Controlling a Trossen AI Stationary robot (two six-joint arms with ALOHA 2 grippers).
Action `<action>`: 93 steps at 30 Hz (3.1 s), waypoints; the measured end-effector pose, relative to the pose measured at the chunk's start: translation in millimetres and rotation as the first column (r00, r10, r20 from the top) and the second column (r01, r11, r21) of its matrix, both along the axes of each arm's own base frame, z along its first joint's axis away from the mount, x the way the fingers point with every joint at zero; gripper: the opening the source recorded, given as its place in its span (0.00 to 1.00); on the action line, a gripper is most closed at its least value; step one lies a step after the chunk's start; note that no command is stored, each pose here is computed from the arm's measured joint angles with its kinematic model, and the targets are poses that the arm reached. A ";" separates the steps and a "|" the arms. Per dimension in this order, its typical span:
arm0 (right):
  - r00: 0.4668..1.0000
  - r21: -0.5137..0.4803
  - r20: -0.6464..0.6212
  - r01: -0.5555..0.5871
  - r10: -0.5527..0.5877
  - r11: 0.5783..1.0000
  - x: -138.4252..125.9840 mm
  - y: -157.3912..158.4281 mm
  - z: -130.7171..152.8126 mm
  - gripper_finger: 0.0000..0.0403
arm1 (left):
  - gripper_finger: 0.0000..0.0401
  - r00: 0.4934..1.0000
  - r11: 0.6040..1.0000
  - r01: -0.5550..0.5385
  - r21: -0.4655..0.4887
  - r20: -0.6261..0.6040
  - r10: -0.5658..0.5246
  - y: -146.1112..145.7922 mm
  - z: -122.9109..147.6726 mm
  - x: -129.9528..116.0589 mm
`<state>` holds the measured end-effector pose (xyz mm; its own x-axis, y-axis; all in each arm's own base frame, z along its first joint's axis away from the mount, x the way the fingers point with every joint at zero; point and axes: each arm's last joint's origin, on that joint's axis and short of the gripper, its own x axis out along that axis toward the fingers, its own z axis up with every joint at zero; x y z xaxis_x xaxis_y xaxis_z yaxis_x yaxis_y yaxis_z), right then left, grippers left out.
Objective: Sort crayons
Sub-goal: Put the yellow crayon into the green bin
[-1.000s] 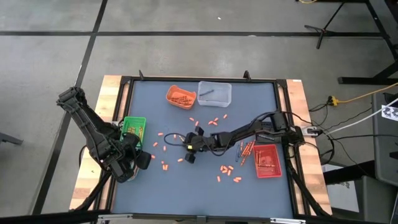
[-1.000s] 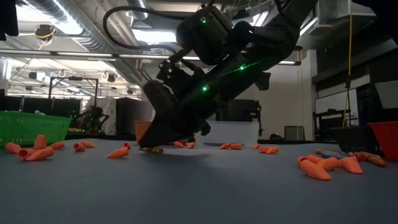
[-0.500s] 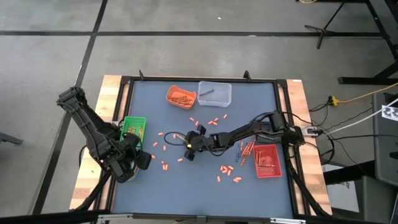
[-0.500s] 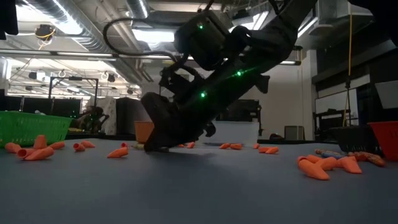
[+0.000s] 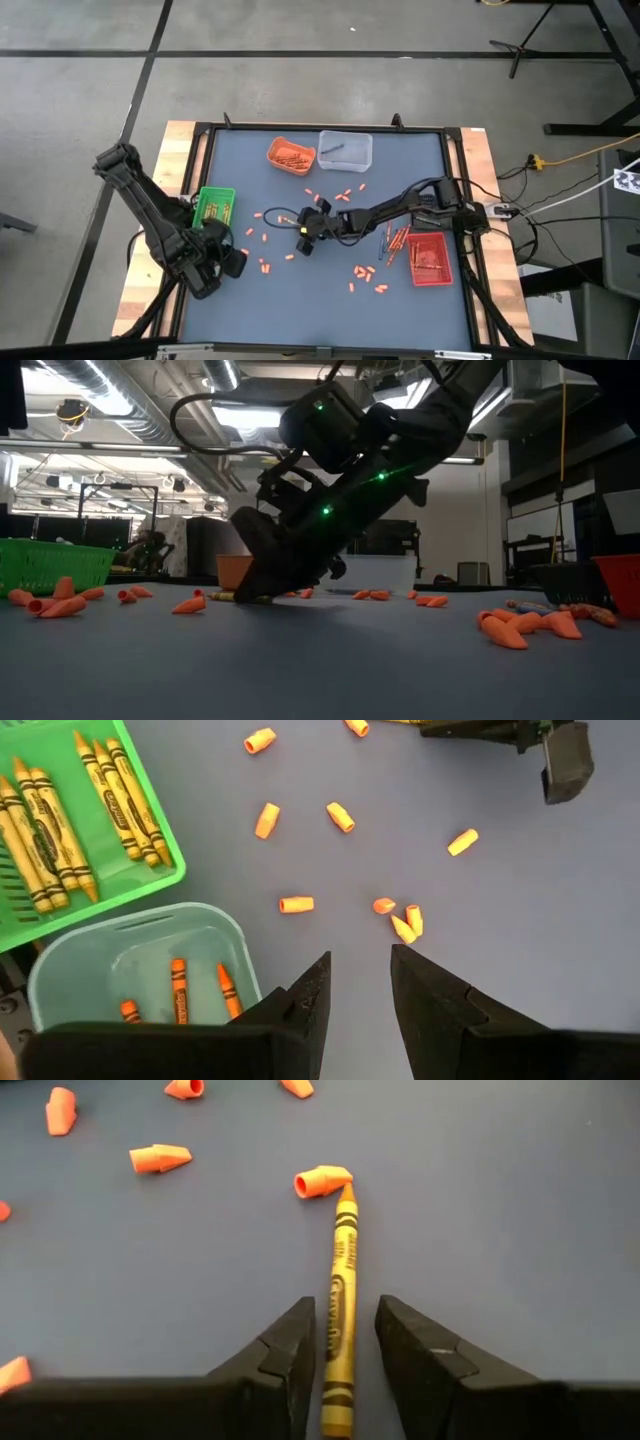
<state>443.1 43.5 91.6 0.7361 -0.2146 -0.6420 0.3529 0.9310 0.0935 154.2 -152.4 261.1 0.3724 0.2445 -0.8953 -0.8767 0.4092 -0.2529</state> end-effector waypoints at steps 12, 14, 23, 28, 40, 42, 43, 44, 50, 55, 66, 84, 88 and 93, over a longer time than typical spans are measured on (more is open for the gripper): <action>0.999 0.011 -0.024 -0.039 0.040 0.999 -0.9 -0.4 -0.5 0.03 | 0.23 1.000 0.999 0.010 0.044 0.005 -0.010 -20.6 -26.1 19.7; 0.998 0.009 -0.027 -0.056 0.056 0.998 -1.0 0.4 -0.5 0.05 | 0.23 0.998 0.994 0.067 0.084 0.017 -0.068 -25.0 -31.2 24.9; 0.985 0.015 -0.031 -0.167 0.167 0.986 -1.6 2.0 7.7 0.03 | 0.23 0.917 0.846 0.367 0.386 0.004 -0.400 -41.0 -57.7 60.0; 0.964 0.066 -0.023 -0.265 0.267 0.962 -2.7 6.1 13.2 0.04 | 0.23 0.858 0.739 0.491 0.462 -0.110 -0.501 -40.6 -75.3 79.9; 0.885 0.231 0.062 -0.463 0.461 0.856 -2.3 15.5 19.7 0.04 | 0.23 0.869 0.738 0.489 0.465 -0.188 -0.457 -14.4 -89.6 108.8; 0.877 0.235 0.084 -0.479 0.473 0.846 -1.2 16.0 21.6 0.05 | 0.23 0.860 0.742 0.506 0.441 -0.191 -0.473 -12.0 -89.9 112.4; 0.871 0.238 0.098 -0.490 0.481 0.839 -0.7 16.4 22.5 0.05 | 0.23 0.854 0.740 0.517 0.431 -0.191 -0.484 -11.3 -89.9 114.2; 0.865 0.240 0.112 -0.501 0.489 0.831 -0.1 16.9 23.5 0.05 | 0.23 0.846 0.737 0.528 0.422 -0.192 -0.497 -10.7 -89.8 116.0; 0.829 0.255 0.179 -0.559 0.529 0.789 2.4 19.0 28.8 0.04 | 0.23 0.810 0.719 0.583 0.380 -0.203 -0.550 -8.6 -90.1 121.1; 0.802 0.268 0.213 -0.598 0.558 0.756 3.1 20.5 31.5 0.05 | 0.23 0.797 0.722 0.602 0.341 -0.204 -0.569 -9.6 -90.8 120.6; 0.757 0.268 0.275 -0.653 0.593 0.709 4.7 22.3 36.8 0.04 | 0.23 0.782 0.729 0.622 0.286 -0.187 -0.595 -11.9 -91.2 121.0; 0.760 0.293 0.292 -0.649 0.581 0.702 5.5 22.3 38.4 0.06 | 0.05 0.783 0.729 0.621 0.287 -0.186 -0.594 -11.9 -91.2 121.0; 0.763 0.302 0.292 -0.645 0.576 0.702 5.4 22.3 38.3 0.06 | 0.02 0.783 0.729 0.622 0.286 -0.186 -0.594 -11.9 -91.2 120.9; 0.766 0.308 0.287 -0.642 0.575 0.702 5.1 22.6 37.9 0.06 | 0.03 0.780 0.733 0.625 0.269 -0.184 -0.598 -11.7 -91.4 121.2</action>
<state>448.2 66.1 129.5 0.7174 0.5424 -0.4372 -0.3300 0.8172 0.4725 275.4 -164.0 169.6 0.4671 0.2474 -0.8489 -0.4215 0.9063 0.0322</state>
